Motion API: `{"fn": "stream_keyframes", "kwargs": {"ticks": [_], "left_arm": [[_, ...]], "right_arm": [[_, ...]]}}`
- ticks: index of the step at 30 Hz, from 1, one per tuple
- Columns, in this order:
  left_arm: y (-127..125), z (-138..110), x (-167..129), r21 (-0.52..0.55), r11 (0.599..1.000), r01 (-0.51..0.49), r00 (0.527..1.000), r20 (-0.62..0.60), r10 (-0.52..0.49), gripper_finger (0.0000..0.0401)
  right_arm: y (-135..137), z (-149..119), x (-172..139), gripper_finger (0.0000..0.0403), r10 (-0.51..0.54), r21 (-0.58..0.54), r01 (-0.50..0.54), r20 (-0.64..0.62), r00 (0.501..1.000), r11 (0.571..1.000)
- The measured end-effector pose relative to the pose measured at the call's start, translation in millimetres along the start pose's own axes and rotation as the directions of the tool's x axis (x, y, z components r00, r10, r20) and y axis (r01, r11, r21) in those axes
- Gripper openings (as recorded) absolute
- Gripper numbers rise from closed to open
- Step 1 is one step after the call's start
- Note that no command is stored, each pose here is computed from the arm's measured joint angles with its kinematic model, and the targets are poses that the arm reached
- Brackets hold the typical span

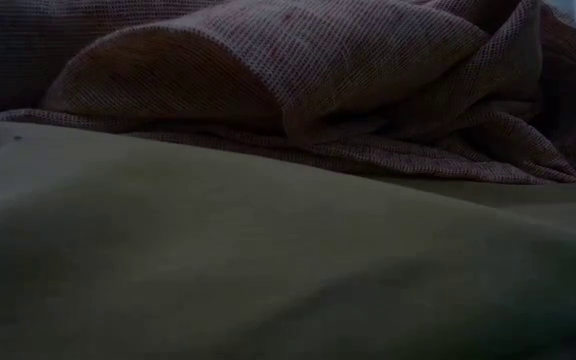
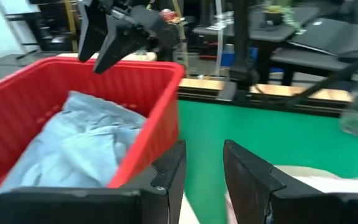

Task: Fold laundry
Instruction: Fold the blue jeans

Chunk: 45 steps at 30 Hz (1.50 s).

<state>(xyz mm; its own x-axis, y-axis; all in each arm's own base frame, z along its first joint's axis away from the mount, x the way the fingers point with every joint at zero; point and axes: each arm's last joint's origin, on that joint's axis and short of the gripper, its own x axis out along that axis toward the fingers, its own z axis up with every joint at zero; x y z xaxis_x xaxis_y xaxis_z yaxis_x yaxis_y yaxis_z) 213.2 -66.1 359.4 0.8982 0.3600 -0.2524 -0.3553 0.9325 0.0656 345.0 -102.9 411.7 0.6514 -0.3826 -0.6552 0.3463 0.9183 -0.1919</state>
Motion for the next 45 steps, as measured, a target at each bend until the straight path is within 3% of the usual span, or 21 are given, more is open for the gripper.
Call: {"fn": "stream_keyframes", "kwargs": {"ticks": [6,11,16,24,31,36,45], "left_arm": [[9.8,1.2,7.1,0.034,0.998,-0.059,0.998,-0.003,0.06,0.0102],[18.1,2.0,12.6,0.028,0.994,-0.103,0.995,-0.007,0.103,0.0102],[23.8,2.5,16.3,0.021,0.992,-0.126,0.992,-0.011,0.126,0.0102],[25.5,2.6,17.5,0.018,0.991,-0.131,0.991,-0.013,0.131,0.0102],[25.4,2.6,17.5,0.017,0.991,-0.13,0.991,-0.013,0.13,0.0102],[25.4,2.6,17.5,0.015,0.991,-0.13,0.991,-0.013,0.131,0.0102],[25.4,2.6,17.6,0.014,0.991,-0.13,0.991,-0.013,0.13,0.0102]], "right_arm": [[-79.5,-23.0,17.8,0.0193,-0.149,0.179,0.169,-0.116,0.982,0.969],[-129.9,-54.4,30.0,0.0193,-0.221,0.346,0.293,-0.231,0.947,0.891],[-156.8,-89.8,46.6,0.0193,-0.236,0.44,0.376,-0.341,0.91,0.816],[-154.6,-125.5,83.4,0.0193,-0.215,0.457,0.363,-0.345,0.914,0.812],[-153.2,-133.4,97.9,0.0193,-0.239,0.468,0.335,-0.253,0.937,0.818],[-148.7,-125.8,101.3,0.0193,-0.249,0.467,0.31,-0.189,0.95,0.828],[-121.2,-84.6,98.0,0.0193,-0.19,0.372,0.168,0.023,0.982,0.913]]}}
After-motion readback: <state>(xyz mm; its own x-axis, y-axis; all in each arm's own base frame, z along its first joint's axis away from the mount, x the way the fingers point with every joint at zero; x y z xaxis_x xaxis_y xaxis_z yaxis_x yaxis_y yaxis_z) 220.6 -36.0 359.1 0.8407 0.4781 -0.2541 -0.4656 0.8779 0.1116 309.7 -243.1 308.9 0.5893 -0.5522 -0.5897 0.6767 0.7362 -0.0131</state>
